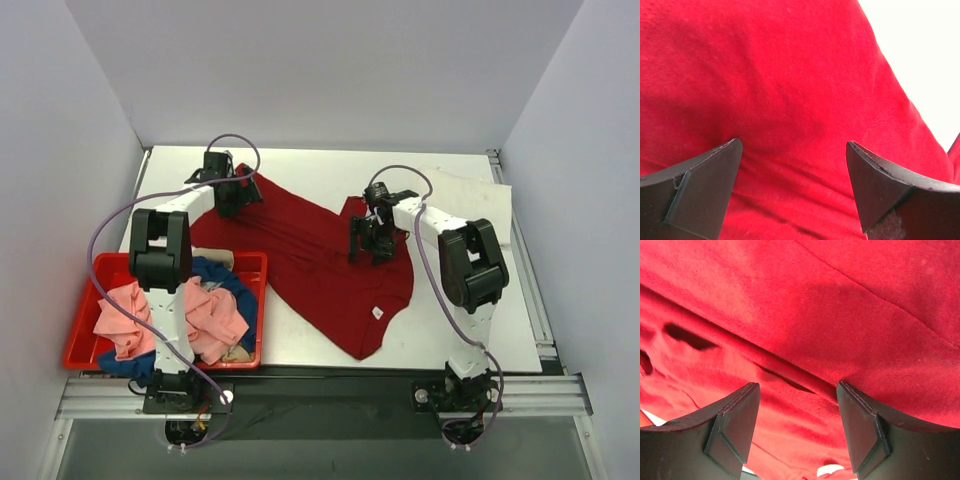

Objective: Fold and stack the t-shirts
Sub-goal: Fold the flattened tshirt in 1/3 of the way, then grap the side of the flattened tshirt furthest away from the robot with both arms

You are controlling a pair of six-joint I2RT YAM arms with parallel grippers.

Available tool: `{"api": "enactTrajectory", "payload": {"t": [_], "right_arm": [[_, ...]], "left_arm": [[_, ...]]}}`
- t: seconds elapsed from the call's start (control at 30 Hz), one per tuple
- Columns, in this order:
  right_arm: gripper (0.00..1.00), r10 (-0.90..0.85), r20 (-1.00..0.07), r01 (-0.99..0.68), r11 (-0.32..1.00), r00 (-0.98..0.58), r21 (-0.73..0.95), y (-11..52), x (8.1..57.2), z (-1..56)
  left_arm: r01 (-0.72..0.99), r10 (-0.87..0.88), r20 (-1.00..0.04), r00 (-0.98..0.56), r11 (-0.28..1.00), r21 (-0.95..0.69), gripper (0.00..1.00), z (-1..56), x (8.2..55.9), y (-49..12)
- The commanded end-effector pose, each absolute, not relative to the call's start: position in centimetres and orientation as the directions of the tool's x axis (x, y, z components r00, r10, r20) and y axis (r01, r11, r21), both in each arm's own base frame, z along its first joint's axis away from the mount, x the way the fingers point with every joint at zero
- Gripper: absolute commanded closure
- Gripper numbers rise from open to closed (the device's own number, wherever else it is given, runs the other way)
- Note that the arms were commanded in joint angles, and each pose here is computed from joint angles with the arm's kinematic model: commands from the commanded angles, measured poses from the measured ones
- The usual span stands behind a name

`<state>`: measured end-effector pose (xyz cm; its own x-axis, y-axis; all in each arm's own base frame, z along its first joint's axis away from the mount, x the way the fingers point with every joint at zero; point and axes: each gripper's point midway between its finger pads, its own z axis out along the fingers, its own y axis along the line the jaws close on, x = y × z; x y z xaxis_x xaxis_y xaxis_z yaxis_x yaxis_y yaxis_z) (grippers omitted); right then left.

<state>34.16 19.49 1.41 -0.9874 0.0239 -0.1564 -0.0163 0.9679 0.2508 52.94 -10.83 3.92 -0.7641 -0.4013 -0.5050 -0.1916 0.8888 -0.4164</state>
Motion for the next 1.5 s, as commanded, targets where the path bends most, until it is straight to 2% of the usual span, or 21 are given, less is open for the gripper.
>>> {"api": "enactTrajectory", "payload": {"t": [0.0, 0.23, 0.4, 0.57, 0.73, 0.9, 1.1, 1.47], "right_arm": [[0.36, -0.001, 0.065, 0.009, 0.989, -0.998, 0.148, 18.0, 26.9, -1.2], [0.36, -0.033, 0.081, -0.021, 0.990, -0.996, 0.141, 18.6, 24.0, -0.6], [0.36, -0.047, 0.018, -0.043, 0.983, -0.999, 0.176, 19.2, 24.7, 1.5], [0.36, -0.026, -0.132, -0.054, 0.976, -0.991, 0.211, 18.8, 29.1, 6.3], [0.37, 0.066, -0.259, 0.025, 0.987, -0.964, 0.161, 14.7, 35.1, 8.5], [0.46, 0.053, -0.341, 0.041, 0.998, -0.939, 0.042, 12.2, 40.9, 8.0], [0.51, 0.074, -0.369, 0.096, 0.994, -0.927, -0.041, 10.4, 45.3, 6.0], [0.52, 0.048, -0.369, 0.128, 0.973, -0.928, -0.194, 7.4, 47.0, 3.5]], "left_arm": [[-0.294, -0.390, -0.402, -0.828, 0.914, -0.280, 0.03, 0.5, 48.1, -7.5], [-0.321, -0.388, -0.392, -0.834, 0.919, -0.227, 0.03, 1.2, 45.7, -6.5], [-0.320, -0.402, -0.418, -0.814, 0.913, -0.253, 0.03, 3.7, 45.4, -6.7], [-0.225, -0.364, -0.481, -0.797, 0.919, -0.323, 0.03, 8.1, 47.4, -9.2], [-0.180, -0.372, -0.535, -0.758, 0.909, -0.377, 0.03, 11.7, 49.7, -10.4], [-0.170, -0.383, -0.550, -0.742, 0.901, -0.398, 0.03, 12.6, 50.7, -10.8], [-0.153, -0.373, -0.564, -0.737, 0.904, -0.399, 0.03, 13.4, 50.4, -10.8], [-0.164, -0.367, -0.564, -0.740, 0.911, -0.378, 0.03, 13.2, 49.3, -10.3]]}}
